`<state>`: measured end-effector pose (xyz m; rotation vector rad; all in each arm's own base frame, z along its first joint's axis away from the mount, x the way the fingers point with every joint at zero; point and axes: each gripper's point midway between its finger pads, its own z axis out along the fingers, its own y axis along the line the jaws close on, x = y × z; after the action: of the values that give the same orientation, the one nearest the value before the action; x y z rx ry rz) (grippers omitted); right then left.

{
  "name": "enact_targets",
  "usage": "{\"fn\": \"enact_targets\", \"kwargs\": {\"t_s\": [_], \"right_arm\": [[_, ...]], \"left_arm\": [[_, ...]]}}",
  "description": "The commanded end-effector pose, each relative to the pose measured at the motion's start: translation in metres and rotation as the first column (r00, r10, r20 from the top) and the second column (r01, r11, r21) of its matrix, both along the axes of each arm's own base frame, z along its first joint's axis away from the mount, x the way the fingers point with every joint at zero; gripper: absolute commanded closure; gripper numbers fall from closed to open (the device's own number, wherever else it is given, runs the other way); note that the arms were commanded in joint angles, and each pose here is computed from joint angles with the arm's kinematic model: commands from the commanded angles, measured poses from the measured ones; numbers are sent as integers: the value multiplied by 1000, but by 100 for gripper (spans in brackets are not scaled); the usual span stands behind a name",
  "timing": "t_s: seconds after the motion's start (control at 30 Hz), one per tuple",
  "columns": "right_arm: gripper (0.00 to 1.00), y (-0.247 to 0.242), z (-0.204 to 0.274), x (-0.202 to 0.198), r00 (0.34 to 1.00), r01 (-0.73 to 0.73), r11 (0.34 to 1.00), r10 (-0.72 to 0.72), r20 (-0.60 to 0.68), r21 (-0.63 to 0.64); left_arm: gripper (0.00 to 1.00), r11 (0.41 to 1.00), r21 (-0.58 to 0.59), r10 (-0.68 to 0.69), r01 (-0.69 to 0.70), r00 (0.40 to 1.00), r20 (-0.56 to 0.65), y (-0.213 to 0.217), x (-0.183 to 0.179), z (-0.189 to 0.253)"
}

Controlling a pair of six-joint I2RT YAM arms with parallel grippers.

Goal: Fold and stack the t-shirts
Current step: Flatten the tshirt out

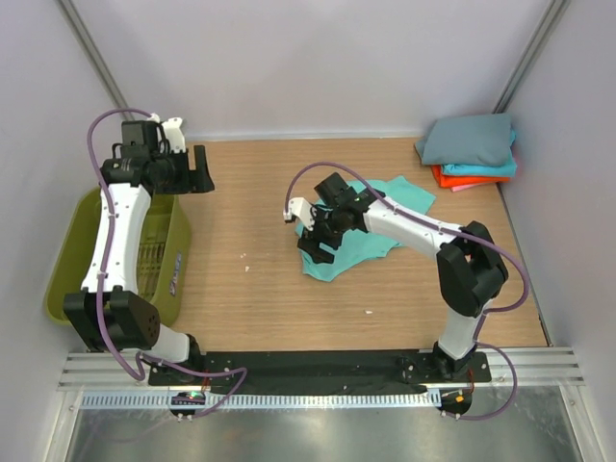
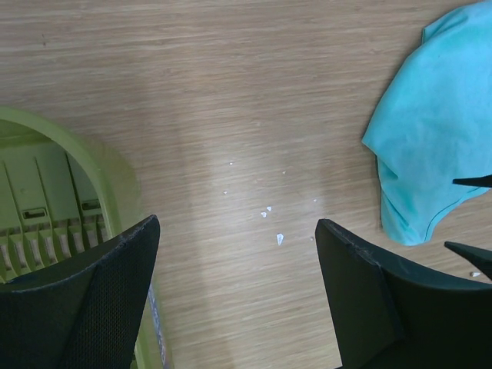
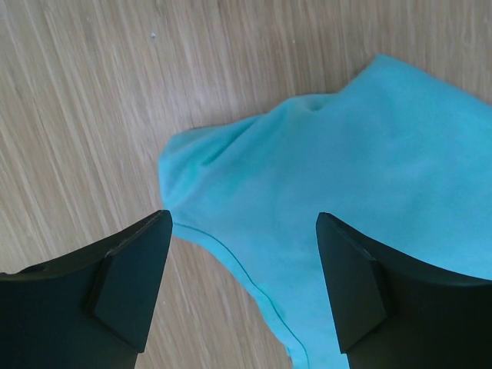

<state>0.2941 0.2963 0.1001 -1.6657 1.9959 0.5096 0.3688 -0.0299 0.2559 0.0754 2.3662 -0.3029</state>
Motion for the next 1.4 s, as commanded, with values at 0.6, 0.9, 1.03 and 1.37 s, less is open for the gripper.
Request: {"fn": "enact_targets", "kwargs": {"t_s": [0.6, 0.9, 1.03, 1.37], "right_arm": [[25, 35, -66, -19, 996, 13, 1000, -15, -92, -24], [64, 32, -67, -2, 998, 57, 996, -58, -4, -72], [80, 22, -22, 17, 991, 83, 991, -70, 117, -104], [98, 10, 210, 61, 828, 77, 997, -78, 556, 26]], "left_arm": [[17, 999, -25, 42, -40, 995, 92, 6, 3, 30], [16, 998, -36, 56, -53, 994, 91, 9, 0, 29], [16, 998, -32, 49, -46, 993, 105, 9, 4, 30], [19, 997, -67, -24, 31, 995, 95, -7, 26, 6]]}}
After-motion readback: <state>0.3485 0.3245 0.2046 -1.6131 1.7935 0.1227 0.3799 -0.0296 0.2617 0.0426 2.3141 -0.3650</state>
